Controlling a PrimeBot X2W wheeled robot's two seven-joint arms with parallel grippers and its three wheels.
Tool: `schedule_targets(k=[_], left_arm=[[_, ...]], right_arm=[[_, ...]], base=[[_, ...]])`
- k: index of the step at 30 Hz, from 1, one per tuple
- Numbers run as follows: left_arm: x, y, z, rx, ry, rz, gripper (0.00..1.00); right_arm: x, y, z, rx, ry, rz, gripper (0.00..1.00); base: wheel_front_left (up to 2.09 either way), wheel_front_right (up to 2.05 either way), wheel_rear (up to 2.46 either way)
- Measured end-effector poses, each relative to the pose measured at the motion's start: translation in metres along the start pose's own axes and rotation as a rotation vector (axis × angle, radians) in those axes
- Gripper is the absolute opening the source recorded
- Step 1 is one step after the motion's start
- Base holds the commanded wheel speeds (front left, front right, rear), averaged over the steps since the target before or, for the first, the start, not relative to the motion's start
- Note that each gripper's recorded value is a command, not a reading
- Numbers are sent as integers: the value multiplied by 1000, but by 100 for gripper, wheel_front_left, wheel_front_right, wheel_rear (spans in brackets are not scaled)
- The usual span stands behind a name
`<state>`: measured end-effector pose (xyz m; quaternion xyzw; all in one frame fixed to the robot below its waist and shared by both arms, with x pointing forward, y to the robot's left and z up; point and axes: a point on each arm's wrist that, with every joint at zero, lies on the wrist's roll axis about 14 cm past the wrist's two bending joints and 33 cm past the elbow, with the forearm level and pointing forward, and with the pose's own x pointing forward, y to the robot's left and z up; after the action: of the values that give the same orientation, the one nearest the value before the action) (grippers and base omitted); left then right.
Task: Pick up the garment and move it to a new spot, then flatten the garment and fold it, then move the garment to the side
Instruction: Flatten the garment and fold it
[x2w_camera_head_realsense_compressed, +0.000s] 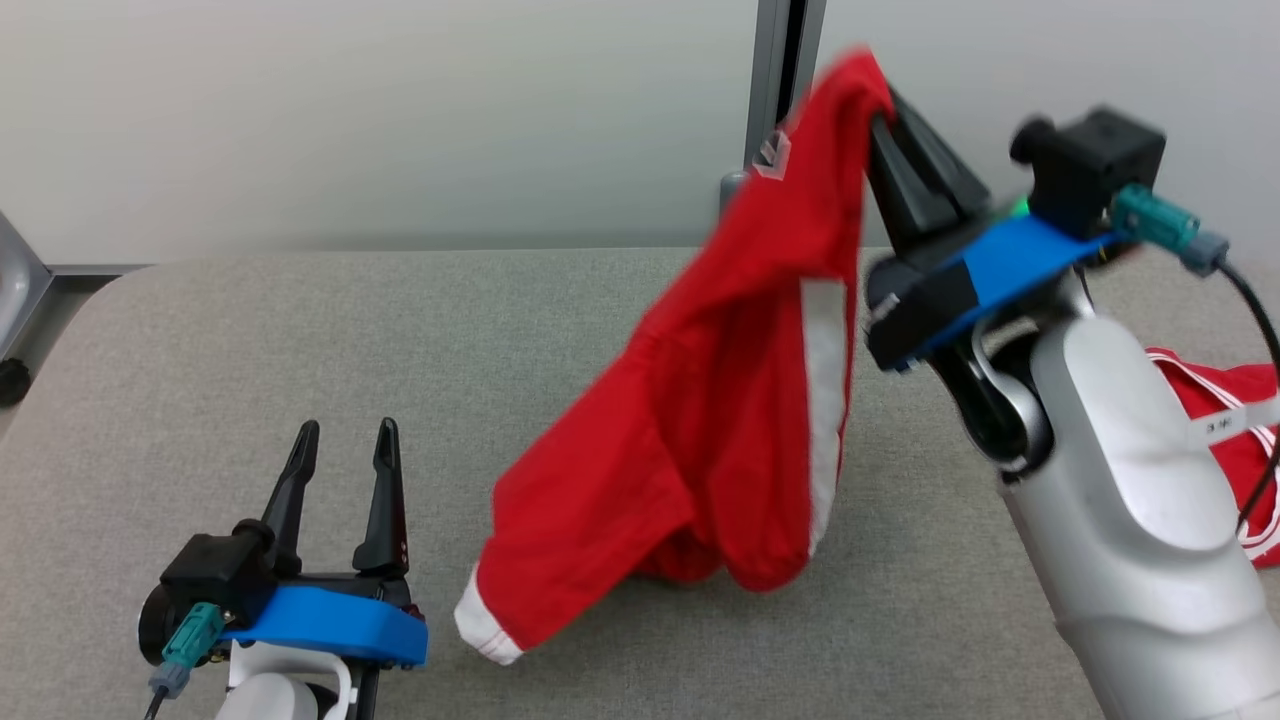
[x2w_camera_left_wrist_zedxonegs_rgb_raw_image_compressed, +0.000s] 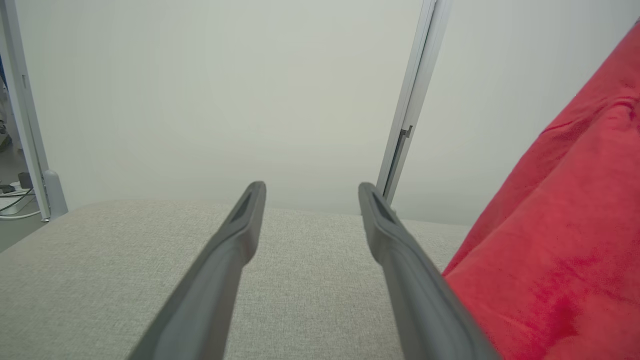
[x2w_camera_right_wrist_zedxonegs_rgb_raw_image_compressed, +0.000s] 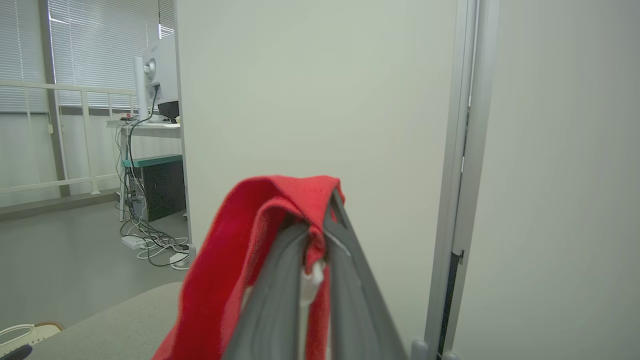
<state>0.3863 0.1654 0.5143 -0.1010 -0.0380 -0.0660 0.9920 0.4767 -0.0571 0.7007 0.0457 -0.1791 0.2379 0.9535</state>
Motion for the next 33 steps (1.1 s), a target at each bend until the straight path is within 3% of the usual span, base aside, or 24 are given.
schedule_targets(k=[7,8,9,15,18,22,23,24,33], left_arm=[[7,0,-3,-3,8,-6,100],[8,0,-4,-4,8,-7,100],[9,0,-4,-4,8,-8,100],[10,0,-6,-2,15,-9,100],[9,0,-4,-1,10,-11,100],[6,1,-3,4,8,-10,100],[4,3,1,11,-1,-6,100],[4,3,0,12,1,-5,100],[5,7,-1,18,6,1,100]], right_arm=[[-75,-87,-133,130,373,-313,0],[-85,-96,-144,138,398,-351,42],[-93,-103,-153,145,422,-381,100],[-130,-111,-191,136,570,-440,100],[-140,-102,-201,197,612,-457,100],[-125,-63,-196,238,596,-358,100],[-135,-11,-195,315,628,-234,100],[-139,-2,-196,328,642,-213,100],[-159,26,-205,392,731,-162,100]], base=[[0,0,0],[0,0,0],[0,0,0],[0,0,0],[0,0,0],[0,0,0],[0,0,0],[0,0,0],[0,0,0]])
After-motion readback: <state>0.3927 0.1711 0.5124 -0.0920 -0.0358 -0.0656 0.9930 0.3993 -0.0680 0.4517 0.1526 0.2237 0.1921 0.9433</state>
